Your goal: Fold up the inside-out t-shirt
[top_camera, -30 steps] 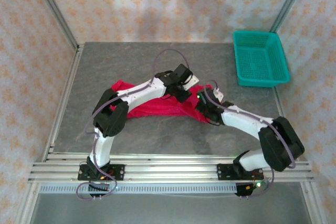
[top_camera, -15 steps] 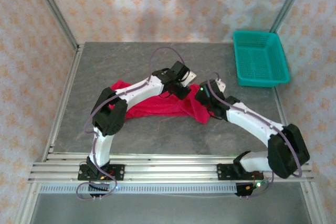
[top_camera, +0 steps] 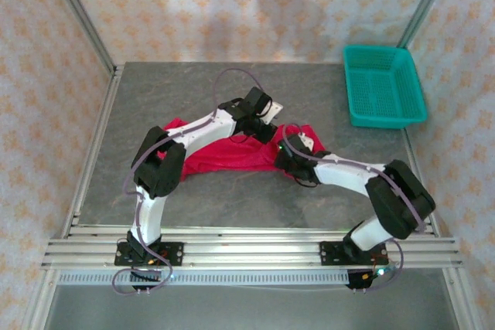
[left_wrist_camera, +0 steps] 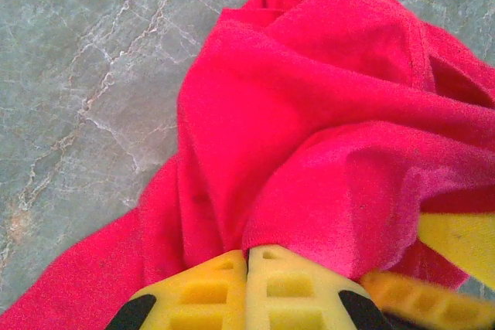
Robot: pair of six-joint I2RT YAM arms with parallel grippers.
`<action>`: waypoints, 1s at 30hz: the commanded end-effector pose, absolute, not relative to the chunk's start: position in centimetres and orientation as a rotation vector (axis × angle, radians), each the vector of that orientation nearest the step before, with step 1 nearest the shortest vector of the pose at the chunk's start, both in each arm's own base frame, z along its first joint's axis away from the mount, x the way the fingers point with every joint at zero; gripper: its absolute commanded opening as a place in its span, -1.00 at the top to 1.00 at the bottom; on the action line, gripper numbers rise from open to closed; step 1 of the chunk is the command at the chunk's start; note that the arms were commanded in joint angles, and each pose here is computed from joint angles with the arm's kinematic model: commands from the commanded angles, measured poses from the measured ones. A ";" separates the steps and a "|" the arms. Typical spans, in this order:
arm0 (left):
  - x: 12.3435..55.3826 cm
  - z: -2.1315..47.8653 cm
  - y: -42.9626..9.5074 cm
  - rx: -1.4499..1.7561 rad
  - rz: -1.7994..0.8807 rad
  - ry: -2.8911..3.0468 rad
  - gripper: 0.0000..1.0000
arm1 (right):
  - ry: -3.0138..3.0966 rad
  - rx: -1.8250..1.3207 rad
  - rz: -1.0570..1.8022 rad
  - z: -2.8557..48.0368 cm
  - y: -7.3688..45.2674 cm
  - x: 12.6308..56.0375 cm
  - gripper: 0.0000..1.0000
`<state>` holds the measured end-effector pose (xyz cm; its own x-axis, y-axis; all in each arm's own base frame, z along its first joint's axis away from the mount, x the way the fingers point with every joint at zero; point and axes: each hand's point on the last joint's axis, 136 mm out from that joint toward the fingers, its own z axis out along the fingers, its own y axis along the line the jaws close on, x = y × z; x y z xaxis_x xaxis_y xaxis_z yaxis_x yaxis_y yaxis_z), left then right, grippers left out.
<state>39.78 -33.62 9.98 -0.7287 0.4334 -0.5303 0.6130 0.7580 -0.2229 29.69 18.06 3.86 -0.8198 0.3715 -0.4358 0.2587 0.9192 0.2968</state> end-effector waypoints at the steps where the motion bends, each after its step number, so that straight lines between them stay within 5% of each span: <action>1: 39.5 11.0 -33.8 0.782 -0.567 2.484 1.00 | 2.506 0.498 0.175 6.1 16.9 31.5 0.58; 3: 39.5 11.2 -33.7 0.789 -0.558 2.484 1.00 | 2.505 0.488 0.111 7.5 15.8 31.1 1.00; 11: 39.7 12.7 -35.5 0.687 -0.664 2.473 1.00 | 2.455 0.537 0.002 12.7 8.2 30.5 1.00; 17: 41.8 13.2 -37.9 0.529 -0.725 2.444 1.00 | 2.466 0.723 -0.089 9.6 2.8 32.1 1.00; 22: 42.5 12.2 -39.0 0.517 -0.711 2.466 1.00 | 2.581 0.747 0.022 6.3 4.7 33.1 1.00; 27: 42.4 11.4 -38.8 0.519 -0.692 2.490 1.00 | 2.566 0.751 0.159 9.4 6.1 32.0 0.24; 30: 42.4 11.5 -38.7 0.509 -0.692 2.498 1.00 | 2.491 0.760 0.245 12.9 6.7 31.0 0.17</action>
<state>41.50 -39.16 9.87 -0.8103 0.2495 -0.5303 0.4903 0.7843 -0.3802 32.07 6.20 9.33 -0.7384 0.5349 -0.4107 0.4783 0.8447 0.2403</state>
